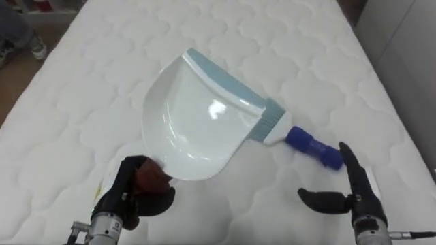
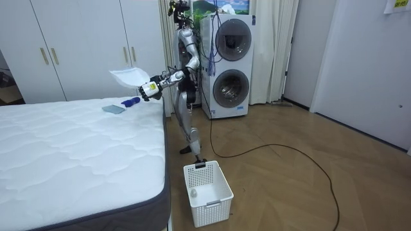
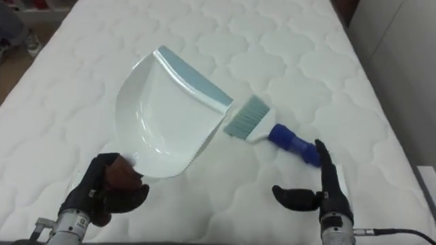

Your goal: Clean bed

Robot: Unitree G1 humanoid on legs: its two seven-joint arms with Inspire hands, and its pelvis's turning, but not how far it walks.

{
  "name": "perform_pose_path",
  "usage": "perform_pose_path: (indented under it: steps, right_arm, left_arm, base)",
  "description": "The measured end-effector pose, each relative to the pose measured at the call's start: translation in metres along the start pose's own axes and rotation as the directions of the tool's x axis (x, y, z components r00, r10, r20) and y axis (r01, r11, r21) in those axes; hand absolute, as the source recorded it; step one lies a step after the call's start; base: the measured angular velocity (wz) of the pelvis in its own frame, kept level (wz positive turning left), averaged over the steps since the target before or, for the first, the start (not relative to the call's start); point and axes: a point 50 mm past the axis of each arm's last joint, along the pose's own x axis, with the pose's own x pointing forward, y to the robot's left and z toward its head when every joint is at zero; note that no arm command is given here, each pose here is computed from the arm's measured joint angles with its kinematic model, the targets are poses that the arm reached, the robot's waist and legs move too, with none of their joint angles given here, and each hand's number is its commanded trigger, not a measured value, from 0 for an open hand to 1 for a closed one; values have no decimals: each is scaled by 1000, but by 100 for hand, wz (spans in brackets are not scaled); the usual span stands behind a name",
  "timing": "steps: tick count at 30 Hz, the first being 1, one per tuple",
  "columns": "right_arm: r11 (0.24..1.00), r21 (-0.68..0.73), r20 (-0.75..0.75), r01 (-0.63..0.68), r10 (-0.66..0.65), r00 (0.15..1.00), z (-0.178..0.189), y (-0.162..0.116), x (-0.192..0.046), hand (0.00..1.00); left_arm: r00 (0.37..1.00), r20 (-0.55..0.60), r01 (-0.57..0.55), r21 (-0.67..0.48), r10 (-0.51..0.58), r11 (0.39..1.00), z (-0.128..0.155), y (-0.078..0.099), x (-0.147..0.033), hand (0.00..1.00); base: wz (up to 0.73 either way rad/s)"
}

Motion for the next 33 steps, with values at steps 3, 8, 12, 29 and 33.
perform_pose_path:
  steps: [3,8,12,29,33]
  right_arm:
    - [1000,-31,-121,-2,-2,993,-26,-1,-5,0]
    - [998,-68,-305,14,-34,952,-65,-9,-17,0]
    - [998,-67,-449,13,-42,892,-93,-4,-33,0]
    - [999,-27,-753,-25,-4,657,-145,-1,-81,0]
    - [997,-21,-783,-76,31,621,-149,0,-87,0]
  left_arm:
    - [993,-120,9,-21,-11,1000,-25,-3,-5,0]
    - [925,-380,9,-42,-25,999,-79,-9,-27,0]
    - [835,-549,-47,-104,-18,993,-112,-12,-49,0]
    - [523,-852,-158,-131,-30,979,-167,-10,-117,0]
    - [494,-867,-112,-136,-63,984,-168,-13,-122,0]
  base:
    - [2]
    - [-5]
    - [-3]
    - [0]
    - [0]
